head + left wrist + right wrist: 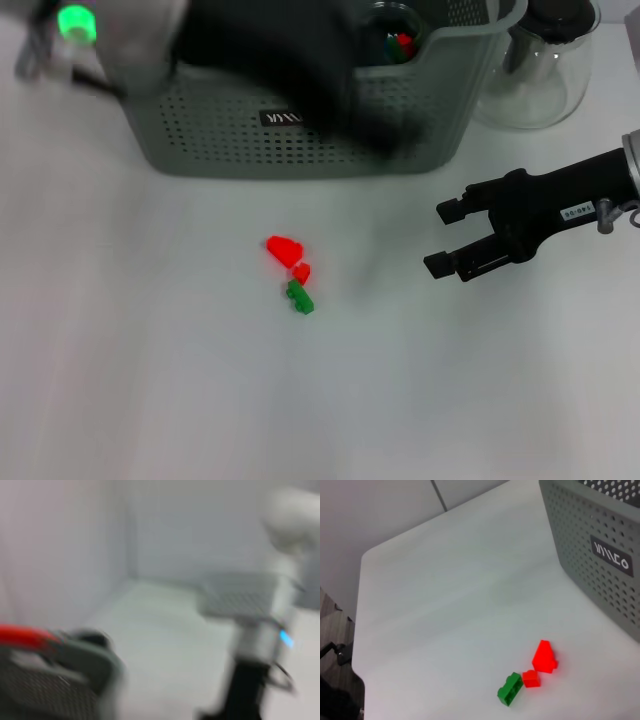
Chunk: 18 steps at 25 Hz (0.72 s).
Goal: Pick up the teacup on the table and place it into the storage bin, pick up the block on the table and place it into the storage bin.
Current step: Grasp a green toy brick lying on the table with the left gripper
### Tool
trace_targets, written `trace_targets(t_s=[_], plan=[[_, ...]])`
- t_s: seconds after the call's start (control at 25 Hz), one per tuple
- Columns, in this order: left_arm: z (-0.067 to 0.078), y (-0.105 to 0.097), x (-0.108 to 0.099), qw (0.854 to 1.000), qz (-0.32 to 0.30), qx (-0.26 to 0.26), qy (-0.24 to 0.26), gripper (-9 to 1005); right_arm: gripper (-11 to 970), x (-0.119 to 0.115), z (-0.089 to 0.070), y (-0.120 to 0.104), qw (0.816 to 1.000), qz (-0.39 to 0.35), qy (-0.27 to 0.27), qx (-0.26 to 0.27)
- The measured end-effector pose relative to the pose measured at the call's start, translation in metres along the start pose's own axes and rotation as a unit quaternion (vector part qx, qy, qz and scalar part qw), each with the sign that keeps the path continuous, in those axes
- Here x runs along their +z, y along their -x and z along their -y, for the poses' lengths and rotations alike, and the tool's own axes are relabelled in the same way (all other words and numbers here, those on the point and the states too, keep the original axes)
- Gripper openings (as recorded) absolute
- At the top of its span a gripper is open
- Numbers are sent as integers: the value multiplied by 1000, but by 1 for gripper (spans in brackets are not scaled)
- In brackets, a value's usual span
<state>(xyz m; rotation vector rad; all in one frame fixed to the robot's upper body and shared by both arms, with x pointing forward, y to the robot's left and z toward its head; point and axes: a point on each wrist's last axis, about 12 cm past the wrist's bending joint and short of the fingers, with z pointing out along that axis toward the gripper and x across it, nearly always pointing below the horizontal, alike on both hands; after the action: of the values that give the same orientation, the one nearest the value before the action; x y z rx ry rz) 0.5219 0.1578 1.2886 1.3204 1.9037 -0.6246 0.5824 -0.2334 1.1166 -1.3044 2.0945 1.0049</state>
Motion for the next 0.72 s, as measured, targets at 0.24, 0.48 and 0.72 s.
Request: trace_targets(t_s=[0.24,0.48,0.72], plan=[[2,-38,40,989,-127,-44,-60,801,947,2,-1,-3,1000,1,0,4],[-6,-68,81,973,-207,-93,-49,798,947,4,-1,-4,1000,0,1,8],[-3,-78,111,954,-276,-113,19,797,947,2,0,-6,1000,-1,-1,15]])
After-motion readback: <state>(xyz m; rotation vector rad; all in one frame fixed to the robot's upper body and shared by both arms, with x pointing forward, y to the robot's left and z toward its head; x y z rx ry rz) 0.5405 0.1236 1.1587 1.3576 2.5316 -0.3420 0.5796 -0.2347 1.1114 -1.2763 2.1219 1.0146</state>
